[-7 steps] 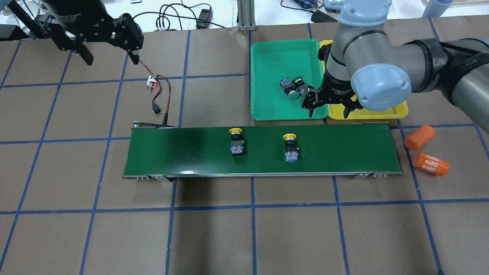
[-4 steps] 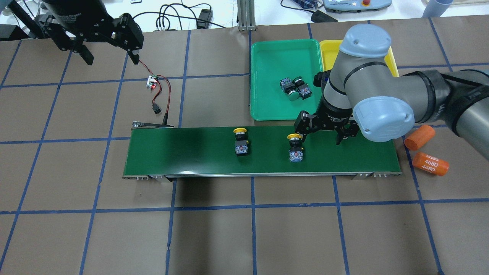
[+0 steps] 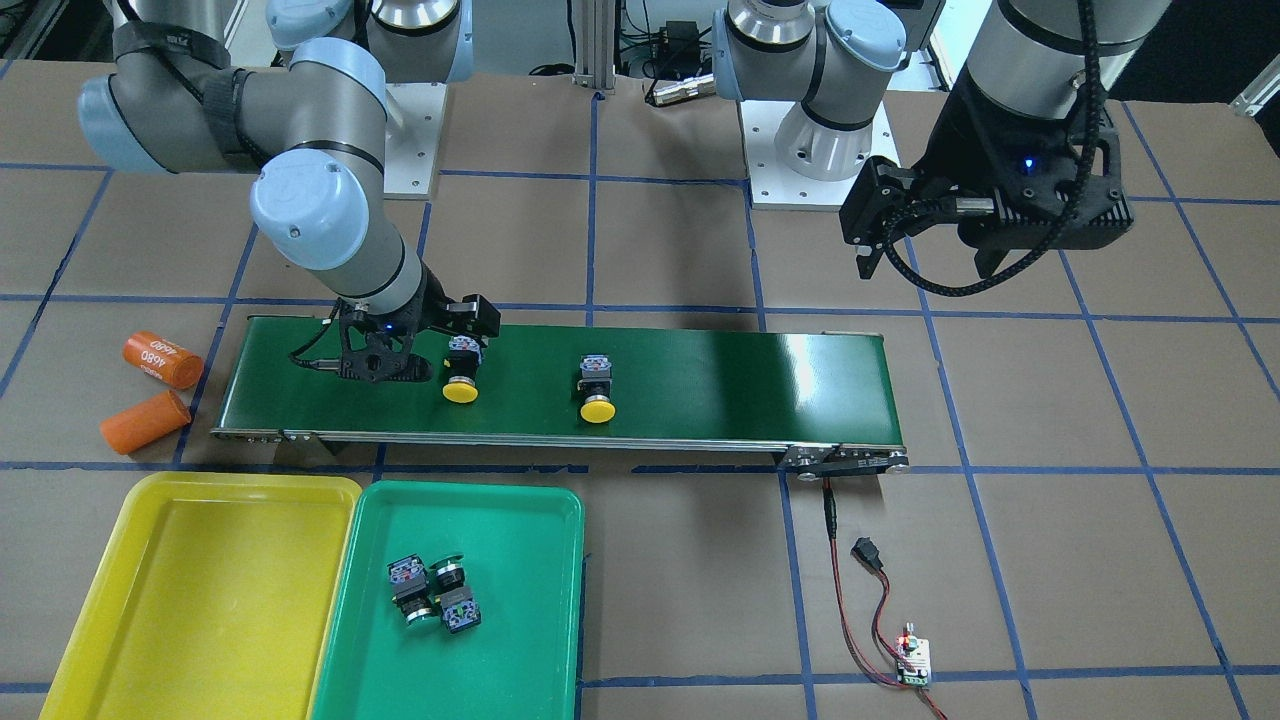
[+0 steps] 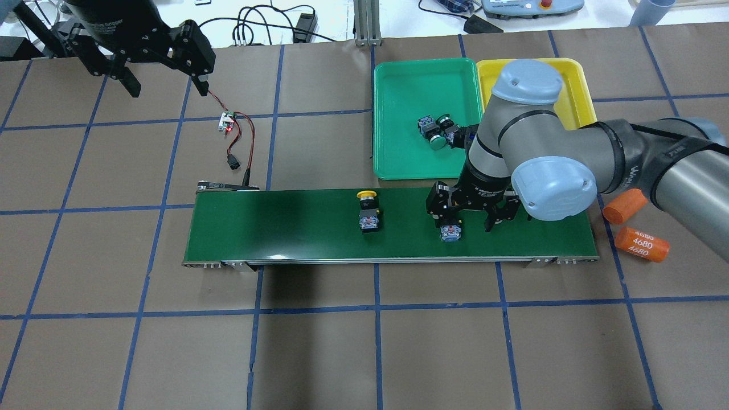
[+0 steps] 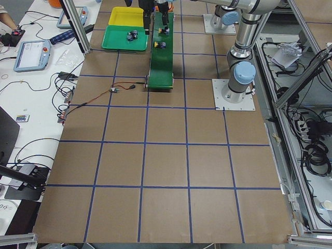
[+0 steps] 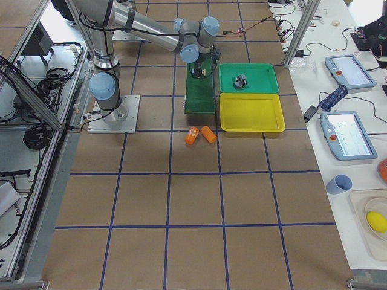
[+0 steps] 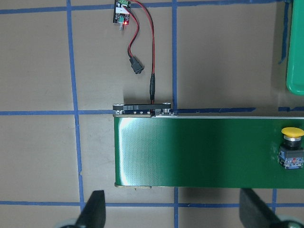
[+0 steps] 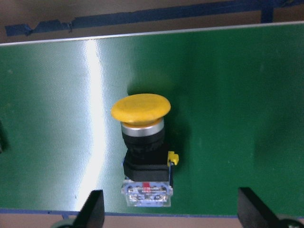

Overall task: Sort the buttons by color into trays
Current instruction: 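Grasp a yellow-capped button on the belt with the right gripper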

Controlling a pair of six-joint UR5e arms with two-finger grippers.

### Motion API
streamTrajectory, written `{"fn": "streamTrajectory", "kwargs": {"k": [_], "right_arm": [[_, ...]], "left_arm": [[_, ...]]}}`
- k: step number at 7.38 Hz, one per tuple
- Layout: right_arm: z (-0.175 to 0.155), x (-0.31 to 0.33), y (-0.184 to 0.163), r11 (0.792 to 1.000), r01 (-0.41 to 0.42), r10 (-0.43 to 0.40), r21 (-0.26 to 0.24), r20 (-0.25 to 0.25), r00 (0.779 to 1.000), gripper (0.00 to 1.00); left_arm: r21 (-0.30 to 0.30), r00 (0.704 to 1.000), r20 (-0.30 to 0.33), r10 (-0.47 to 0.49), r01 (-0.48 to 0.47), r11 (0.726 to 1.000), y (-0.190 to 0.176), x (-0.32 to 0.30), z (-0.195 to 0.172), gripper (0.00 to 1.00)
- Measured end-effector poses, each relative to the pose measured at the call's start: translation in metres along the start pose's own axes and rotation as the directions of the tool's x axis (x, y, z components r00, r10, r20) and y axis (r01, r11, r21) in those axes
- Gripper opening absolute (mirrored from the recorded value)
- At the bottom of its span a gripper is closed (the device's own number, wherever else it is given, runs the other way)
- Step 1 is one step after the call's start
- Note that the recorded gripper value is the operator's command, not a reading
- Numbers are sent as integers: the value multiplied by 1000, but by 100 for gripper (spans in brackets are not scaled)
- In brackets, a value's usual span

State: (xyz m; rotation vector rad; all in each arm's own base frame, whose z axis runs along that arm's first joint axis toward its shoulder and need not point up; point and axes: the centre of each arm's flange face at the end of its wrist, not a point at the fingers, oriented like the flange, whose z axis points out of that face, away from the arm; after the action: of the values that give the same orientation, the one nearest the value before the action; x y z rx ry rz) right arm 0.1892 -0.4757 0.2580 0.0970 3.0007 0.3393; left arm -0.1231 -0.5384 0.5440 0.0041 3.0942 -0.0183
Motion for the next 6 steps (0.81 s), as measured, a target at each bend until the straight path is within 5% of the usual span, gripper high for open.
{"fn": "streamTrajectory", "kwargs": {"k": [2,3,6], "right_arm": [[14,2,-12,1000,0,0,-2,-4,1000,12],[17,4,-18,1000,-2,2,3,-10,1000,0],[13,9,-24,1000,-10,10,11,-17,1000,0]], "left_arm": [[0,1000,2,-1,1,1000,0,0,0,100],[0,1000,2,0,0,1000,0,0,-1,100],[2,1000,6,8,-8,1000,1,1,-1,100]]}}
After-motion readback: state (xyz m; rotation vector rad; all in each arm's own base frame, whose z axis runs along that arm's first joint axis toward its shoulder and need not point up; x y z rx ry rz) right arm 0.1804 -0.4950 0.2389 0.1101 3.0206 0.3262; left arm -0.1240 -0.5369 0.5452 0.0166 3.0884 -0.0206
